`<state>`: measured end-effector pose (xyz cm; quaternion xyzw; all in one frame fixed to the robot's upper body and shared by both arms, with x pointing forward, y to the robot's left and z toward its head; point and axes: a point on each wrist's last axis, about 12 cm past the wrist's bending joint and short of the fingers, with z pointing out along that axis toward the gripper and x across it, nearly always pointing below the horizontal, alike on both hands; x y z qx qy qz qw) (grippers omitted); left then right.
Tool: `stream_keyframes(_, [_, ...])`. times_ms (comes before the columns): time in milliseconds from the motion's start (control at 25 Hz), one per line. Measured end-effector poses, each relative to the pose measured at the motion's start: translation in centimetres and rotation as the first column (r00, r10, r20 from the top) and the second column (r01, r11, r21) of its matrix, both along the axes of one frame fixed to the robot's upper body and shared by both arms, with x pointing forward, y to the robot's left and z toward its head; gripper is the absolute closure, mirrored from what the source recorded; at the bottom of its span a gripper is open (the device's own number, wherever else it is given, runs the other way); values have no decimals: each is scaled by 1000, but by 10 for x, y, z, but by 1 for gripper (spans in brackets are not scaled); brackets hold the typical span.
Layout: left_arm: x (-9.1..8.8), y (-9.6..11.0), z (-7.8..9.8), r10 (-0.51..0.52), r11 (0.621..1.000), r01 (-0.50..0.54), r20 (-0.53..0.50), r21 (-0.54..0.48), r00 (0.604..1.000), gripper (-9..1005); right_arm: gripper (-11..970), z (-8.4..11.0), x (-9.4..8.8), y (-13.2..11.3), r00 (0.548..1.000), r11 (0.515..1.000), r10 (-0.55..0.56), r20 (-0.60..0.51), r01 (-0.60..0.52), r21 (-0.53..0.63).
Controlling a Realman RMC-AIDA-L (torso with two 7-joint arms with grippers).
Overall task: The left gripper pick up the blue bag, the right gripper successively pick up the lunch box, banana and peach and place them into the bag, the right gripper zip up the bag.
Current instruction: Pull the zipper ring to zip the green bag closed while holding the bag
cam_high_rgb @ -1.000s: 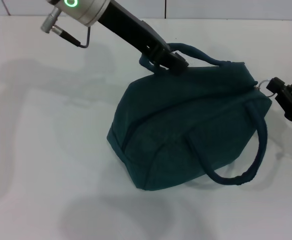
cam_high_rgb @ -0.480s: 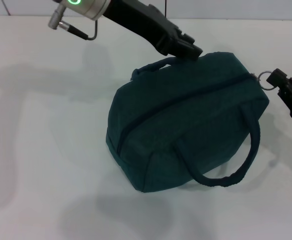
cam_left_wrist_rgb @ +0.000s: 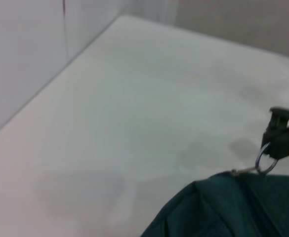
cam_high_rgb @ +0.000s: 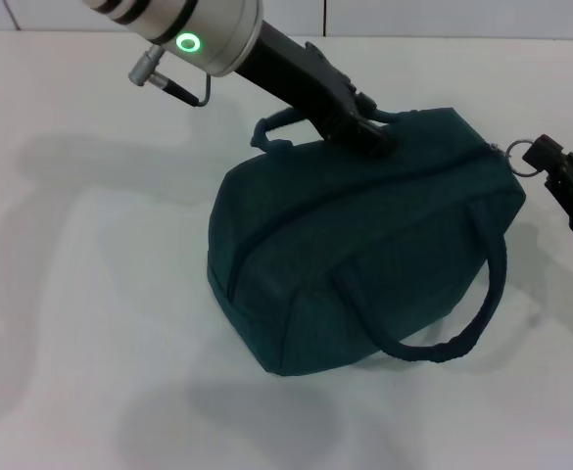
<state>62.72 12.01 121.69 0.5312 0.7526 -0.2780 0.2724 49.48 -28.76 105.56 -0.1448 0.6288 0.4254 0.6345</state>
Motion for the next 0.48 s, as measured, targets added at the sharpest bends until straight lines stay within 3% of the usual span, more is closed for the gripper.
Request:
stream_keyframes(160, [2, -3, -2, 22, 999, -21, -36, 38, 999, 448, 942, 0, 0, 0, 1000, 1000, 0, 0, 0, 1])
stream_keyframes(480, [2, -8, 5, 20, 996, -10, -110, 90, 994, 460, 941, 0, 1, 0, 1000, 1000, 0, 0, 0, 0])
